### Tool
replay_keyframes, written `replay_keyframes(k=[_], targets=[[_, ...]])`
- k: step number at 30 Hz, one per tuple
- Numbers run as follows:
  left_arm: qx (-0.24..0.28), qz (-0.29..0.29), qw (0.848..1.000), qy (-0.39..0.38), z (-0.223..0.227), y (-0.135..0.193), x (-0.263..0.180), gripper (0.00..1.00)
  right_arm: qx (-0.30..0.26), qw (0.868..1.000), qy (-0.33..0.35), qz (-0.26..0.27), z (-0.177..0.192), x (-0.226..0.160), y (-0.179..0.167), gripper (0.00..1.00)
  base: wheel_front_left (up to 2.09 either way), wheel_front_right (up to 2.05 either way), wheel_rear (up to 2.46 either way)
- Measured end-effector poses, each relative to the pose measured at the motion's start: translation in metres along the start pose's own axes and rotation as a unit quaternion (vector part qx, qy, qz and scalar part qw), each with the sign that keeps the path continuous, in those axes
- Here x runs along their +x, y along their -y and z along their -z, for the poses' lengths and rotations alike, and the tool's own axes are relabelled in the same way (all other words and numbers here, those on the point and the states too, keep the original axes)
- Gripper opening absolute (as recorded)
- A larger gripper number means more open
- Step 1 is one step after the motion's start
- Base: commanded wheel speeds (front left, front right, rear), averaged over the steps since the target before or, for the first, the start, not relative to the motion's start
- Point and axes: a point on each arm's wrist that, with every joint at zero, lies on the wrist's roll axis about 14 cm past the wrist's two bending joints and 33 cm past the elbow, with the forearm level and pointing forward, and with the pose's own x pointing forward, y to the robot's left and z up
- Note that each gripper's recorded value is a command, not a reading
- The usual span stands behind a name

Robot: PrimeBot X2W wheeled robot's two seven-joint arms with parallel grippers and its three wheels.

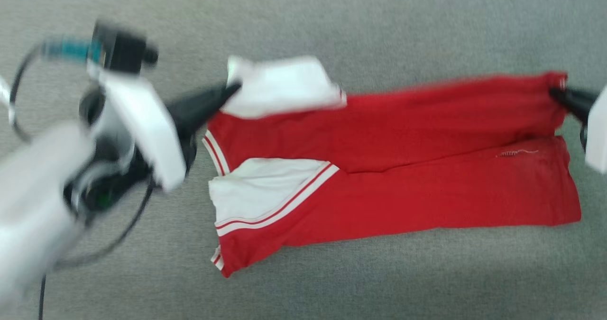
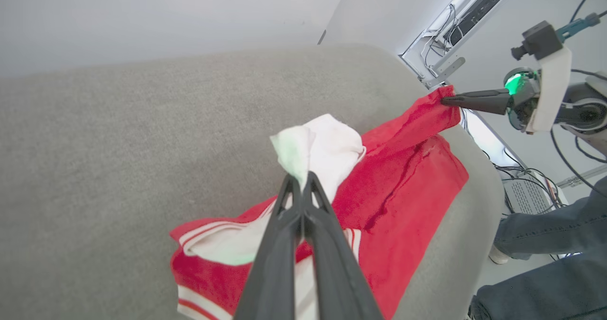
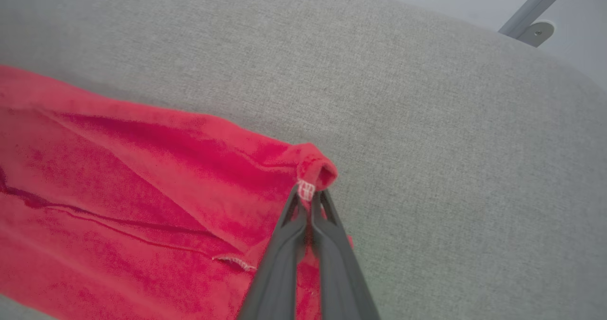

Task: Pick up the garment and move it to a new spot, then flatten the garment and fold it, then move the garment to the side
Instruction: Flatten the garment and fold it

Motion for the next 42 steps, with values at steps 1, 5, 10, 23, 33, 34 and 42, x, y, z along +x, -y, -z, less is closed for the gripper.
replay_keyframes(k=[1,5,10,23,33,34,42], targets=[[-0.004,0.0,1.0,0.003,0.007,0.003,-0.009,0.0,-0.001,1.0,-0.001,-0.002,0.005,-0.004,-0.002,0.0,0.0,0.0,0.0],[-0.03,-0.002,1.0,0.01,0.037,0.012,-0.041,0.0,0.006,1.0,-0.007,-0.012,0.024,-0.019,-0.009,0.0,0.0,0.0,0.0],[-0.089,-0.011,0.996,0.015,0.076,0.02,-0.063,0.0,0.025,0.999,-0.019,-0.019,0.049,-0.027,-0.016,0.0,0.0,0.0,0.0],[-0.161,-0.068,0.984,-0.032,0.152,-0.003,-0.045,0.0,0.078,0.995,-0.065,-0.006,0.099,-0.001,-0.02,0.0,0.0,0.0,0.0],[-0.149,-0.088,0.985,0.012,0.148,-0.012,-0.037,1.0,0.082,0.996,-0.042,-0.005,0.085,0.0,-0.016,1.0,0.0,0.0,0.0],[-0.152,-0.092,0.984,0.022,0.144,-0.013,-0.039,1.0,0.082,0.996,-0.038,-0.002,0.083,-0.003,-0.012,1.0,0.0,0.0,0.0],[-0.161,-0.153,0.966,0.136,0.112,-0.031,-0.065,1.0,0.124,0.99,-0.066,0.014,0.1,-0.009,0.0,1.0,0.0,0.0,0.0]])
